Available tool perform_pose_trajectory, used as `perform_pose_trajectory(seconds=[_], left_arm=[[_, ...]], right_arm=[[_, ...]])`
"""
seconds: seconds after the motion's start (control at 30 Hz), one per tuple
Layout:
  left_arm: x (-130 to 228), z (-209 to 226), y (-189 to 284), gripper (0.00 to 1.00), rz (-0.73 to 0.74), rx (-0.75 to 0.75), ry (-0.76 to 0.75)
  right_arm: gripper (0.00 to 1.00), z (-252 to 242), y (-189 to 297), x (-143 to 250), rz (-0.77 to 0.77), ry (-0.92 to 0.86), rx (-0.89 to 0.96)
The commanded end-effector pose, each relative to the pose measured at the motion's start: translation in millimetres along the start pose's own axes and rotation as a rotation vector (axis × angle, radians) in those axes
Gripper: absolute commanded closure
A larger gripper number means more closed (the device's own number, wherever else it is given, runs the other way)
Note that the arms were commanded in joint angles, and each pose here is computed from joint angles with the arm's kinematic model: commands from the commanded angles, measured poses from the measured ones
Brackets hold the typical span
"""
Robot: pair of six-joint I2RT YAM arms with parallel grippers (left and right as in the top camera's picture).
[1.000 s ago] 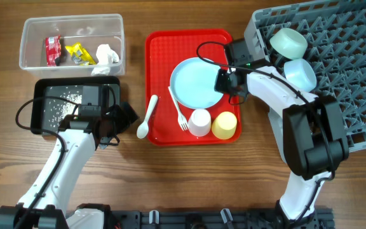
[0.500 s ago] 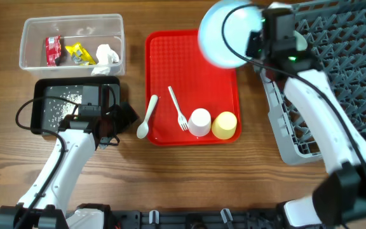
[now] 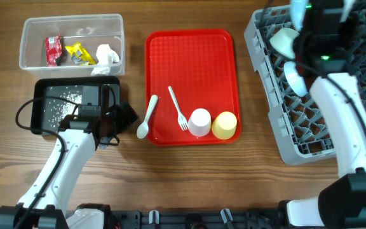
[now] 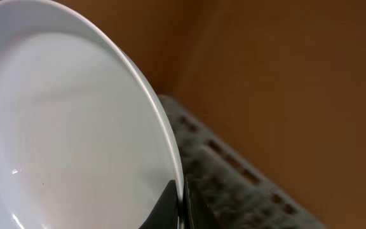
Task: Sort waste into correct bins and load items into the dishwasher rack
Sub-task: 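Stand the light-blue plate upright in the rack and release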
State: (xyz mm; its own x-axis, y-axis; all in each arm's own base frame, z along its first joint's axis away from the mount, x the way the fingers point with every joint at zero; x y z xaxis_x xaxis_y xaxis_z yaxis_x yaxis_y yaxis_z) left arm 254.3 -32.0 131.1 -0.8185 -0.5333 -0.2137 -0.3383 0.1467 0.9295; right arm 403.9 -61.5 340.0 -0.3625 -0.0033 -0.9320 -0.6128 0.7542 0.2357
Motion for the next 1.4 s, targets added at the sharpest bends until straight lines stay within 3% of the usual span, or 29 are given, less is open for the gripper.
perform_pose_trajectory(seconds=[0.0, 0.3, 0.67, 1.07, 1.37], left_arm=[[1.3, 0.7, -1.1, 0.0, 0.007, 0.0, 0.014], [1.3, 0.7, -1.1, 0.0, 0.007, 0.0, 0.014], [1.3, 0.7, -1.1, 0.0, 0.007, 0.0, 0.014], [1.3, 0.7, -1.1, 0.0, 0.007, 0.0, 0.014], [1.3, 0.7, -1.1, 0.0, 0.007, 0.0, 0.014]], right_arm=[[0.96, -30.9, -29.3, 3.3, 0.03, 0.019, 0.126], [0.96, -42.9, -68.3, 23.9, 0.1, 0.03, 0.059], [0.96, -8.2, -102.7, 64.7, 0.171, 0.167, -0.003], [0.96, -22.2, -120.0, 59.1, 0.119, 0.187, 0.053], [0.96, -11.0, -121.8, 72.0, 0.165, 0.223, -0.071]])
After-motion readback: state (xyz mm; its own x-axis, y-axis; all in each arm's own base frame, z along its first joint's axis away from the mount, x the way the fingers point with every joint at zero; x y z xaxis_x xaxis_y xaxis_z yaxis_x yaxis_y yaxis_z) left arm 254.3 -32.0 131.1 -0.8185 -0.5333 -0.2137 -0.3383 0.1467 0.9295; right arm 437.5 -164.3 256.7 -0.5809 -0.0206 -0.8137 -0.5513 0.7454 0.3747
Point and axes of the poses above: each gripper's point midway between its finger pads, its own y axis back along the fingers, its own z axis along the line the jaws close on, x = y × z, the point moved 8 cm from there along y, back along the fingers, and after that the axes turned 7 degrees about -y, right-handed, at the moved point
